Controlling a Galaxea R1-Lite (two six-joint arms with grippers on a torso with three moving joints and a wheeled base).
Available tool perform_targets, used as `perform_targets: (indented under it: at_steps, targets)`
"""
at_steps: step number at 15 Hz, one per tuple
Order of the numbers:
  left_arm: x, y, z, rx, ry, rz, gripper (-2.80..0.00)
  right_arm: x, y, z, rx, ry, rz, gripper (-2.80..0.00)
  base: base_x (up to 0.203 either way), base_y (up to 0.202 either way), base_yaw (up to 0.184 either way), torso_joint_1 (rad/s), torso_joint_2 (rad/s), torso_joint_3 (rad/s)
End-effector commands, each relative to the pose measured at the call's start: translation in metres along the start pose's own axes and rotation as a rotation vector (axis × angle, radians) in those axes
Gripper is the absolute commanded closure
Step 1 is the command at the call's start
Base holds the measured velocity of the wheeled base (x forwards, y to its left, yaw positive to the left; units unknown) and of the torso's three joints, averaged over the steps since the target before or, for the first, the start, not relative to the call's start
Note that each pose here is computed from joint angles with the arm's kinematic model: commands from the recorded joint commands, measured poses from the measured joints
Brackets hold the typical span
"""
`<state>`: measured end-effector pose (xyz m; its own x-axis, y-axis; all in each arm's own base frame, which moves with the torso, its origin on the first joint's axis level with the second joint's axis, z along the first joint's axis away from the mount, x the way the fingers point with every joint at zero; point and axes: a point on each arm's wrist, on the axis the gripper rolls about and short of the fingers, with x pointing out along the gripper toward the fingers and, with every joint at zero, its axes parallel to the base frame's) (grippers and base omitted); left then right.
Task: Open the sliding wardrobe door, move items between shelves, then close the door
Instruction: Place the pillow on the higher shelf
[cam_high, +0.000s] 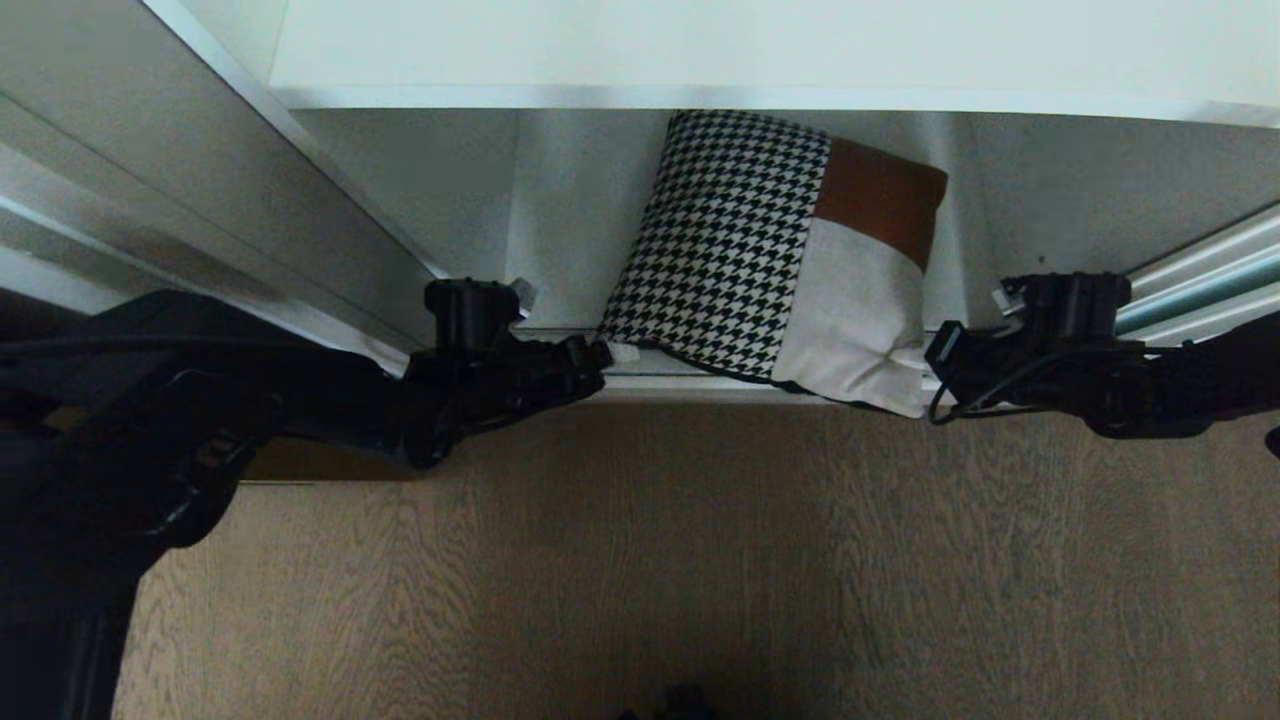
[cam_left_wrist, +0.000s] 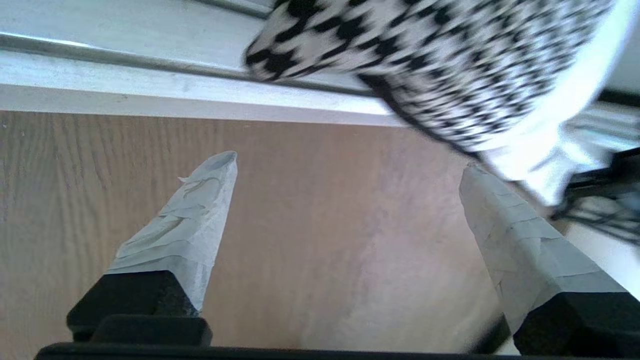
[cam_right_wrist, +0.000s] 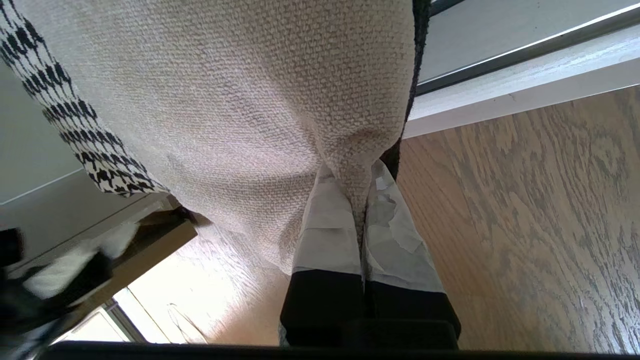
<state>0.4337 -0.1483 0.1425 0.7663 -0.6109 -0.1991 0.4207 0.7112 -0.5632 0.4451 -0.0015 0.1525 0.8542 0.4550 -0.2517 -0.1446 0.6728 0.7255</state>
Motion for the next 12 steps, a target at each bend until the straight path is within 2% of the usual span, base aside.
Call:
perform_targets:
  at_steps: [1, 3, 5, 8, 12]
  targets:
    - [0.013, 0.014, -0.015, 0.016, 0.022, 0.010, -2.80, -0.001, 0.002, 0.001, -0.001, -0.004, 0.007, 0.00, 0.000, 0.000, 0.000, 0.000, 0.00, 0.000]
    - [0.021, 0.023, -0.023, 0.039, 0.019, 0.007, -2.80, -0.002, 0.002, 0.001, 0.001, -0.003, 0.005, 0.00, 0.000, 0.000, 0.000, 0.000, 0.00, 0.000]
    - [0.030, 0.025, -0.020, 0.057, -0.019, -0.013, -2.80, -0.002, 0.000, -0.002, 0.003, 0.006, -0.001, 0.00, 0.000, 0.000, 0.000, 0.000, 0.00, 0.000]
    - [0.043, 0.035, -0.012, 0.096, -0.150, -0.035, -2.80, -0.005, -0.003, -0.008, 0.002, 0.018, -0.011, 0.00, 0.000, 0.000, 0.000, 0.000, 0.00, 0.000]
    - [0.045, 0.035, 0.008, 0.118, -0.235, -0.040, -2.80, -0.008, 0.000, -0.007, -0.010, 0.017, -0.009, 0.00, 0.000, 0.000, 0.000, 0.000, 0.00, 0.000]
